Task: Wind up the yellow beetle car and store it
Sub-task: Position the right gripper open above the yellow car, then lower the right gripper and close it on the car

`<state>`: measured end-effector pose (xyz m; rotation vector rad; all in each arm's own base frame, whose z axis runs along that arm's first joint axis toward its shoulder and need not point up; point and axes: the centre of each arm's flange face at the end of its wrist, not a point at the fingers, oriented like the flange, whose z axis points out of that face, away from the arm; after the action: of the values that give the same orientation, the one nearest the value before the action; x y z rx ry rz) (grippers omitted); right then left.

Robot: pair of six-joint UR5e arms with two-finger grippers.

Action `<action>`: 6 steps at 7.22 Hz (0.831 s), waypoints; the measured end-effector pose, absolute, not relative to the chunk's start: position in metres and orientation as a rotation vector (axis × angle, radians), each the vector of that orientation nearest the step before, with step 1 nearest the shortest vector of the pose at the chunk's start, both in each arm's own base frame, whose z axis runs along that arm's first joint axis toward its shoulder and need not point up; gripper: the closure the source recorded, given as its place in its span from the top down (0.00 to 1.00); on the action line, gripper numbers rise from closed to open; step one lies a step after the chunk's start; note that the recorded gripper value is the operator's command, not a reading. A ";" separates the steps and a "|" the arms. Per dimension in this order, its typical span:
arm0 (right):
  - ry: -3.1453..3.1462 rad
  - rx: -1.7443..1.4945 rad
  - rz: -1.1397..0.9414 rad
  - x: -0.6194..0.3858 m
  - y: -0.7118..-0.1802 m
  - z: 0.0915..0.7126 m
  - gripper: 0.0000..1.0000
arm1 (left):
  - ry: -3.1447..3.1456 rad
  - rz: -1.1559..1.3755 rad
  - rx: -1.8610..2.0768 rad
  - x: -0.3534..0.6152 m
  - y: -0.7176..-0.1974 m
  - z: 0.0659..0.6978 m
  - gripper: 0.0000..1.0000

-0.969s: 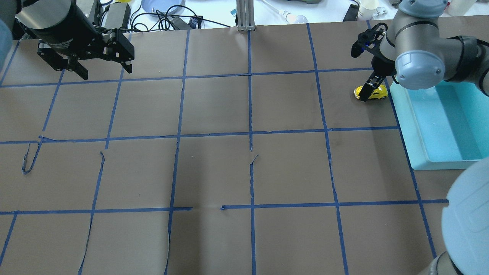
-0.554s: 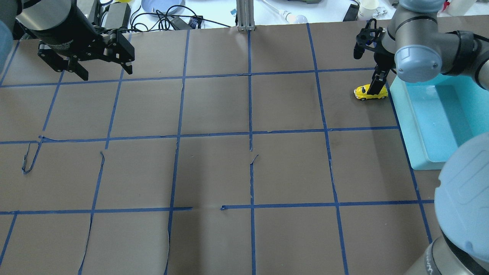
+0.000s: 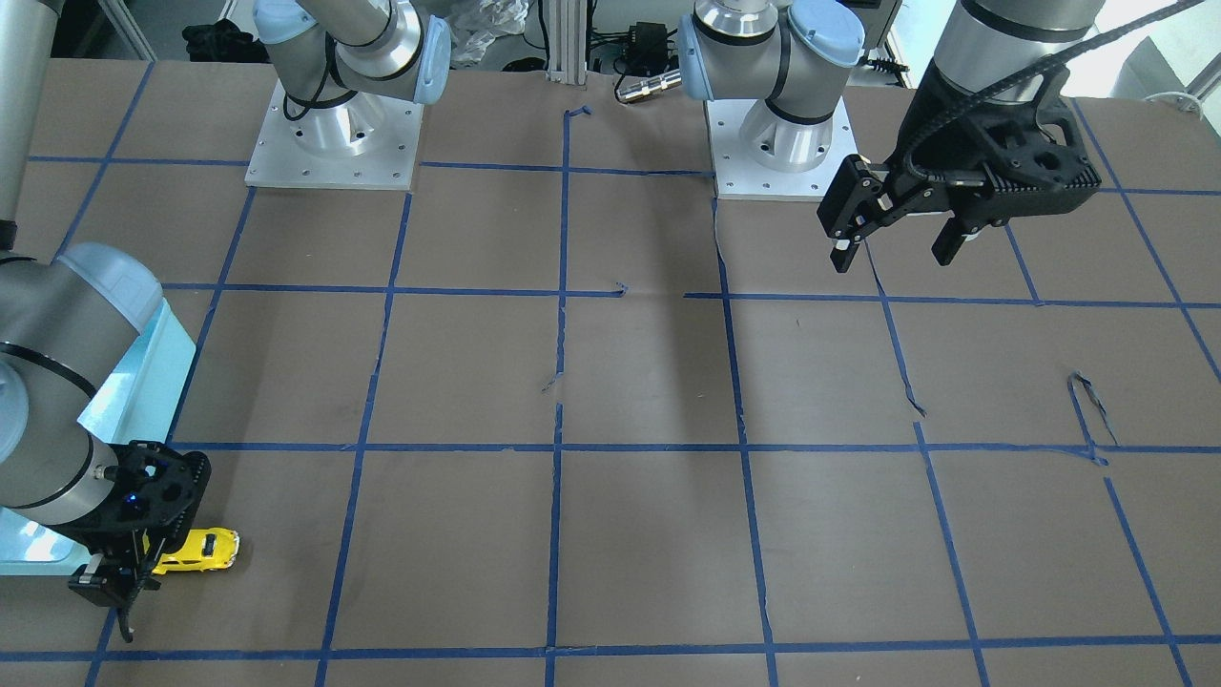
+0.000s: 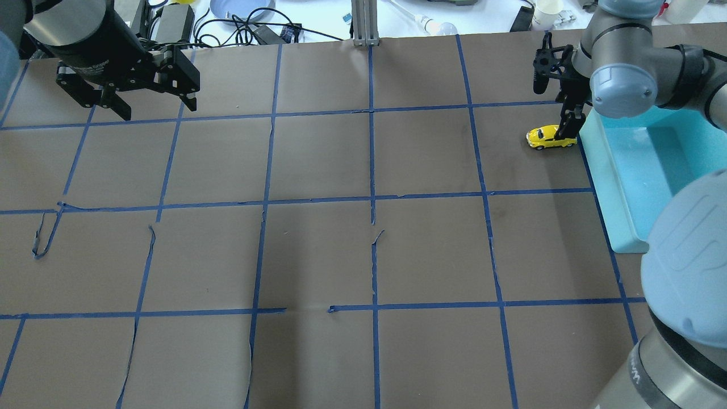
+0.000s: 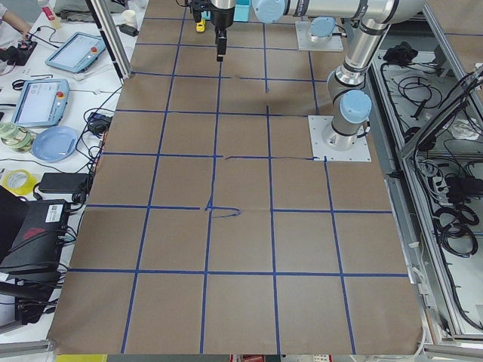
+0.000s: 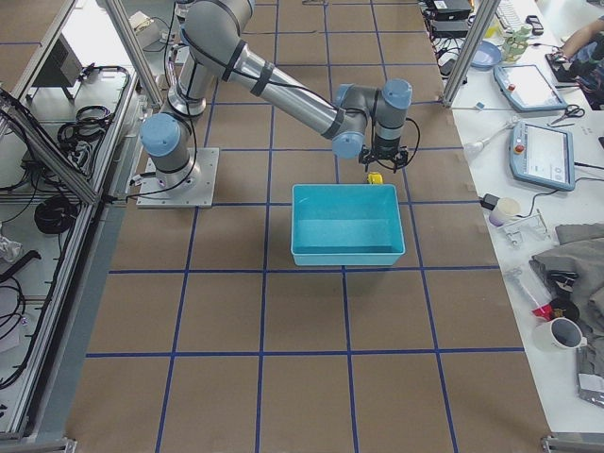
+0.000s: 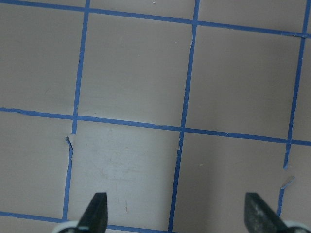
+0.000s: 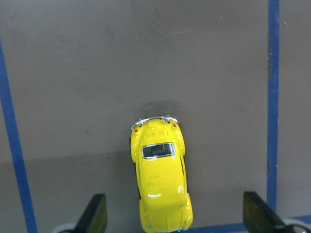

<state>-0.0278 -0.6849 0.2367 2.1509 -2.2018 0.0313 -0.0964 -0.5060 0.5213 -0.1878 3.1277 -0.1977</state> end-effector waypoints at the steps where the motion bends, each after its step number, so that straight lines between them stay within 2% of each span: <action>1: -2.147 2.224 0.044 -0.028 -0.689 0.229 1.00 | 3.128 -0.198 -0.187 -0.096 -0.506 0.521 1.00; 6: -2.072 2.350 0.041 -0.027 -0.691 0.202 1.00 | 3.131 -0.196 -0.186 -0.097 -0.506 0.521 1.00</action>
<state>-0.0268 -0.6911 0.2023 2.3500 -2.0724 0.0412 -0.0966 -0.5058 0.5208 -0.1863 3.1311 -0.1964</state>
